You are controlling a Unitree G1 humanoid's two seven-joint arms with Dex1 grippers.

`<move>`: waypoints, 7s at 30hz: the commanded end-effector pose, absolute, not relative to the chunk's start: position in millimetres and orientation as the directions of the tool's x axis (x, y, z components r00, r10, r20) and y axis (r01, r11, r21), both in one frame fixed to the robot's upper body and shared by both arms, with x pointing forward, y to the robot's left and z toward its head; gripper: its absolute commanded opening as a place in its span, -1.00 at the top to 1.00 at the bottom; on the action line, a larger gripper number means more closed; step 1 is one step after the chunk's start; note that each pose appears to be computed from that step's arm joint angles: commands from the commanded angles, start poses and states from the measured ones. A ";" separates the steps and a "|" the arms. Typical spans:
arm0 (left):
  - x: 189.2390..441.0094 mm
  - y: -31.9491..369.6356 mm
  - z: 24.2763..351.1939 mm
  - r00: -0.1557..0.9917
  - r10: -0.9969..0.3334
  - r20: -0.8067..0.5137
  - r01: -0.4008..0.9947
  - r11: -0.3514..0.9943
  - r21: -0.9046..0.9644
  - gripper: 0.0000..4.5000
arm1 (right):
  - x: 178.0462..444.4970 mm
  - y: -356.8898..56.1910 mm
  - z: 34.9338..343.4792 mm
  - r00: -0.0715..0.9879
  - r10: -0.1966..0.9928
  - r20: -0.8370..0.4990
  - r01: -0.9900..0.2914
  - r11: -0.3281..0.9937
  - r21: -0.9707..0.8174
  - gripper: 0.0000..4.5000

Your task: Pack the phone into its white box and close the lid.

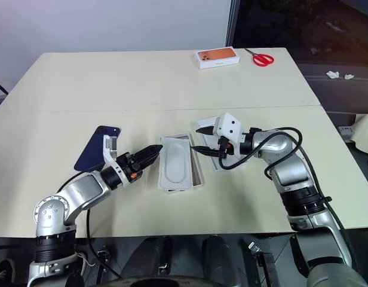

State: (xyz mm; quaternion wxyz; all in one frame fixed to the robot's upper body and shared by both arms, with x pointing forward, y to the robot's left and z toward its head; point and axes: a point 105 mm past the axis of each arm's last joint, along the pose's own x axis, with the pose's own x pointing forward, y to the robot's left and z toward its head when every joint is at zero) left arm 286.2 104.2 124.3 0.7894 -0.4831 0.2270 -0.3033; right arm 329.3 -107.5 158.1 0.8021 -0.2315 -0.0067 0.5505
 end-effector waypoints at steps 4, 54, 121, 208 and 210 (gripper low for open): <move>268.0 124.7 146.8 0.668 -0.740 -0.076 0.478 0.505 -0.719 -0.26 | 326.1 -100.3 170.9 0.381 0.900 -0.214 -0.875 0.277 -0.396 -0.18; 264.4 214.7 160.9 0.715 -0.697 -0.045 0.694 0.716 -0.070 -0.29 | 288.4 -71.8 141.7 0.162 0.907 -0.389 -0.963 0.058 -0.265 0.98; 284.0 238.7 156.1 0.812 -0.582 -0.049 0.582 0.813 -0.015 -0.29 | 328.4 17.7 171.4 0.303 0.951 -0.067 -0.895 0.260 -0.362 0.98; 310.8 280.5 82.3 0.647 -0.719 -0.254 0.330 0.565 -0.756 -0.29 | 304.6 177.3 94.2 0.229 0.845 -0.484 -0.957 0.106 -0.268 0.98; 309.3 287.5 85.0 0.656 -0.688 -0.309 0.332 0.631 -0.701 -0.29 | 304.6 176.9 94.3 0.229 0.845 -0.483 -0.958 0.106 -0.267 0.98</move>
